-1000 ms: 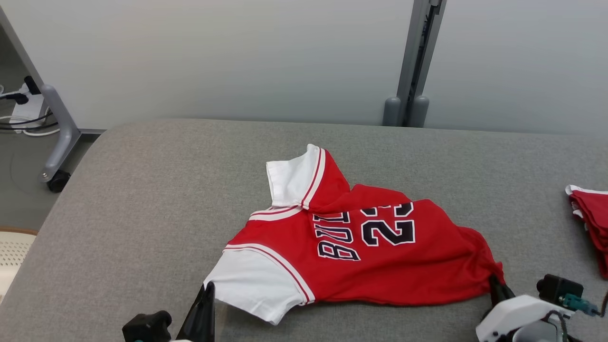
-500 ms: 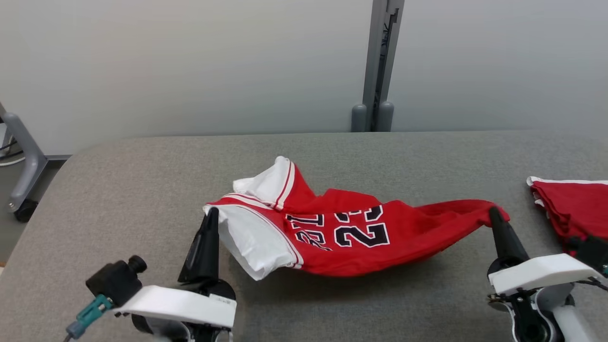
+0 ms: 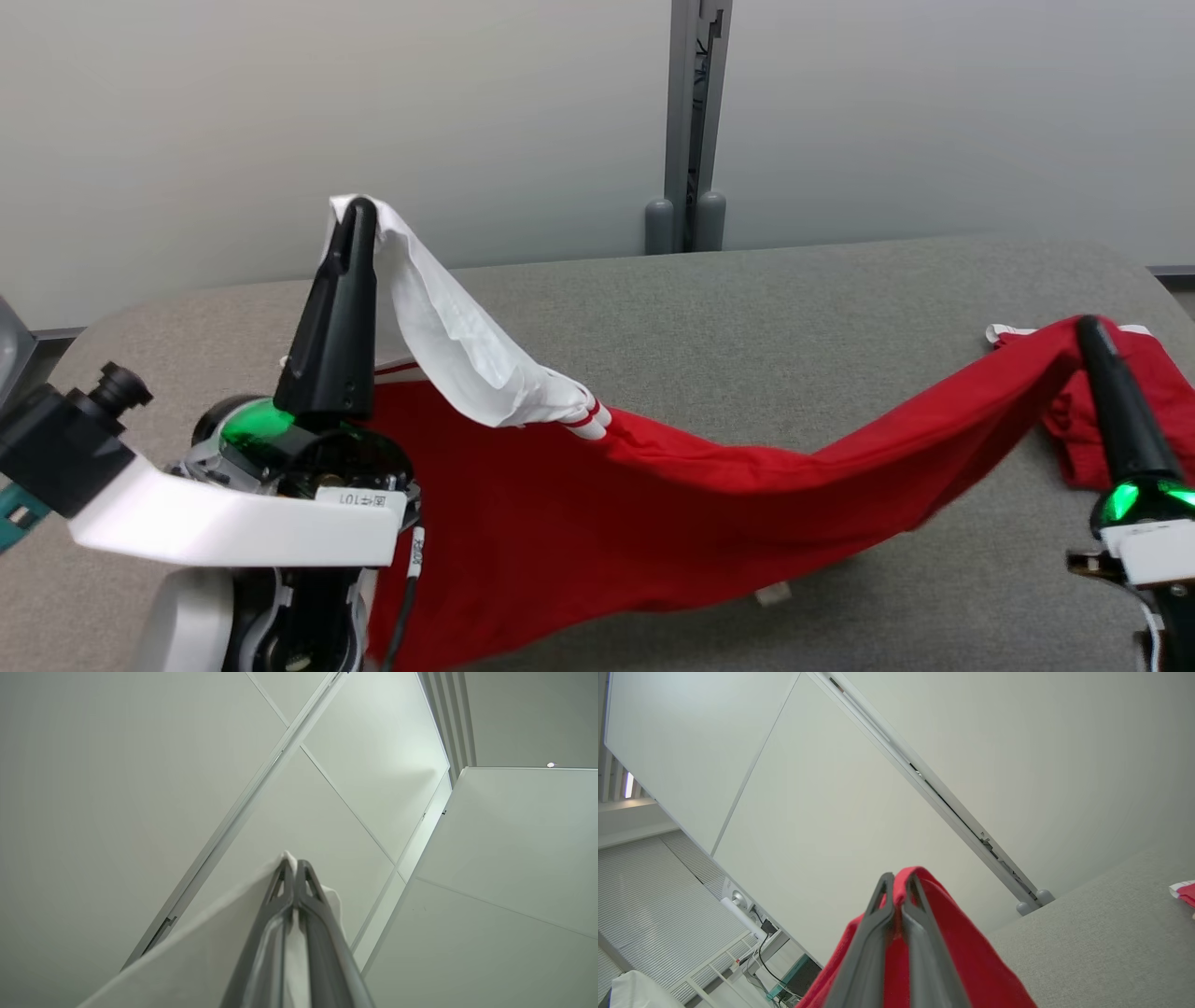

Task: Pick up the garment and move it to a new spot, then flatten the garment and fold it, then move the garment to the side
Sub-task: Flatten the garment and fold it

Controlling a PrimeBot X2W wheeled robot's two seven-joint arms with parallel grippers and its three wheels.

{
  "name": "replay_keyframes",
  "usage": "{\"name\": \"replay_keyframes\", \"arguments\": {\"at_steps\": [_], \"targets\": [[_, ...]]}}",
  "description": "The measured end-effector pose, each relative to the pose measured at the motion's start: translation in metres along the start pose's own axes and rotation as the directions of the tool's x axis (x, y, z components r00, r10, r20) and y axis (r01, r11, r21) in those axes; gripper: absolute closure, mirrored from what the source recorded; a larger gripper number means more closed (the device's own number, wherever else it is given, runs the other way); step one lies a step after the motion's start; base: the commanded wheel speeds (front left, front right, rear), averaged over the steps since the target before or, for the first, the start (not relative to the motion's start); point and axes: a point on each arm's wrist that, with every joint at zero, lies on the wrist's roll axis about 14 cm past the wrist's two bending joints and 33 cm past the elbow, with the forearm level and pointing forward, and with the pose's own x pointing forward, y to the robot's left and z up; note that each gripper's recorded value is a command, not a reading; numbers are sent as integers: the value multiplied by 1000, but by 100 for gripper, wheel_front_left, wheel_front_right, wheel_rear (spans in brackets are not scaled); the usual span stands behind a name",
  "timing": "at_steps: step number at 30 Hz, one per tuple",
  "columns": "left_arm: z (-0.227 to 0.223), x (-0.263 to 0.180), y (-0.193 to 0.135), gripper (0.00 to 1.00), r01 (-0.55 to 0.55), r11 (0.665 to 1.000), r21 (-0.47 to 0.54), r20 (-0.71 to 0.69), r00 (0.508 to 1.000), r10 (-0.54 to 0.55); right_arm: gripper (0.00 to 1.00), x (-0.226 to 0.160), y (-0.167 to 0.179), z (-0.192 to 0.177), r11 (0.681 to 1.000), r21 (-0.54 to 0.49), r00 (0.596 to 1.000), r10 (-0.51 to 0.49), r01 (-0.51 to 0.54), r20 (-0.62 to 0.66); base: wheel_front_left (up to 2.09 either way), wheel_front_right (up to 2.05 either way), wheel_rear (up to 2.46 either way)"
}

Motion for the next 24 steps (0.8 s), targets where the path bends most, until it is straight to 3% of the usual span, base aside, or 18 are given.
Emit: {"name": "replay_keyframes", "arguments": {"at_steps": [6,11,16,18,24], "targets": [[8,23,-28,100,107,994,4,-21,994,-107,100,-3,25,42,997,-3,993,75,-75,92,0,0,0],[-3,53,-19,100,124,991,44,-84,989,-120,100,20,23,50,996,-29,993,83,-81,84,0,0,0],[-24,103,19,100,91,990,111,-161,984,-73,100,79,1,42,999,0,997,51,-51,54,0,0,0],[-31,129,32,100,89,986,143,-180,982,-63,100,111,-4,41,998,-40,998,45,-42,54,0,0,0],[-35,221,65,100,103,940,325,-167,985,-51,100,219,5,44,993,-91,991,84,-75,107,0,0,0]]}}
